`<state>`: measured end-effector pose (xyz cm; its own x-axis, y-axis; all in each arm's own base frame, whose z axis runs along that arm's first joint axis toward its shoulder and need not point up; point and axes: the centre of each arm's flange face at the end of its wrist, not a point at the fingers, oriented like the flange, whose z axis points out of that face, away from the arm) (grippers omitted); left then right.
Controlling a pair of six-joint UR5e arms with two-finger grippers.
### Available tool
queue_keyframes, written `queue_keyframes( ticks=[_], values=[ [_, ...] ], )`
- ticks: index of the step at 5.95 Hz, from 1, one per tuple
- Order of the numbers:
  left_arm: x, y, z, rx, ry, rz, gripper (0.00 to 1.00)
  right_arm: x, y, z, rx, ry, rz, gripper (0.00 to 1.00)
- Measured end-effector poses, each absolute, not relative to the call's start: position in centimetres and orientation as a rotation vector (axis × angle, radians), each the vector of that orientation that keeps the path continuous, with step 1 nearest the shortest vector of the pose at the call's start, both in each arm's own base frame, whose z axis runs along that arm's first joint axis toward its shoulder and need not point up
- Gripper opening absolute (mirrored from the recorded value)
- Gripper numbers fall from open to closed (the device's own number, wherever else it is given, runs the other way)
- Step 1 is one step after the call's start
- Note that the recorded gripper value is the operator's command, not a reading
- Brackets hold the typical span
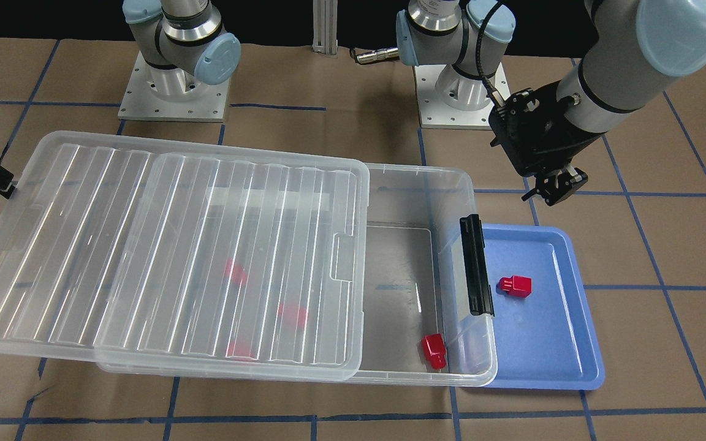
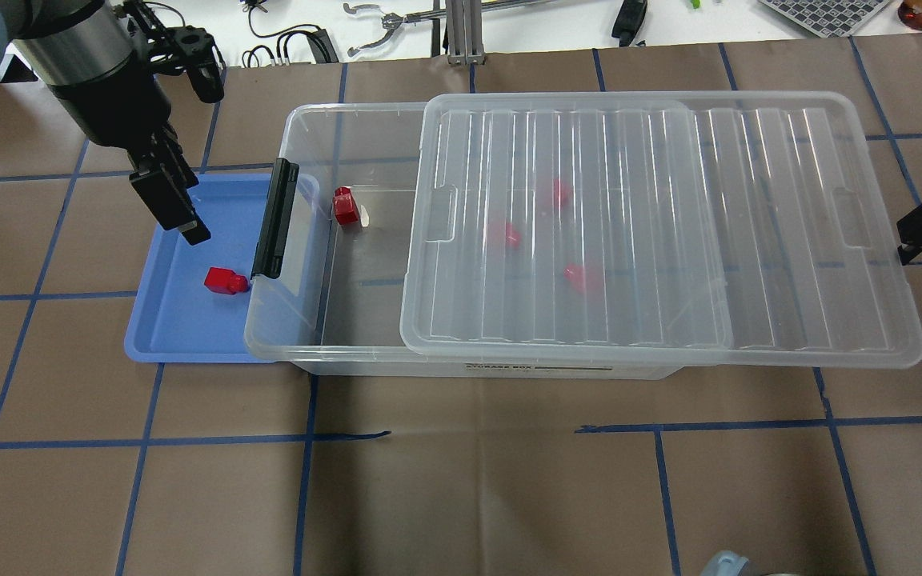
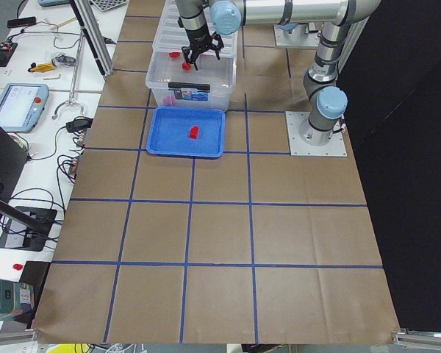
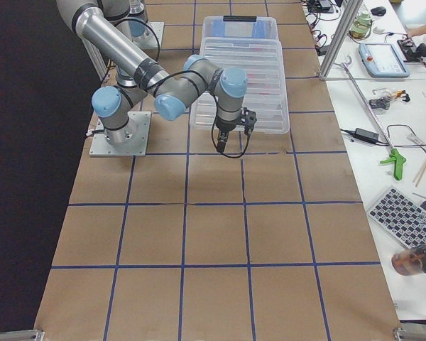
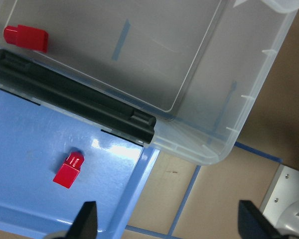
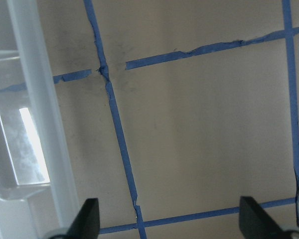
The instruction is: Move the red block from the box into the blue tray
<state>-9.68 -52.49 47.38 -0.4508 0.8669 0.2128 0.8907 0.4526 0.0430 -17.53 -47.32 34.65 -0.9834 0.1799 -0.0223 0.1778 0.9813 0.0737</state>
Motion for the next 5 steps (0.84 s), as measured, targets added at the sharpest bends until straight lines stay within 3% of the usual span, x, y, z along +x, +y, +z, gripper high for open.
queue_keyframes(
  ticks=[5],
  values=[
    [-18.9,-50.3,50.1,-0.686,-3.025,-0.057,0.98,-11.9,-48.4,34.5,0.164,3.104,0.120,1.00]
  ],
)
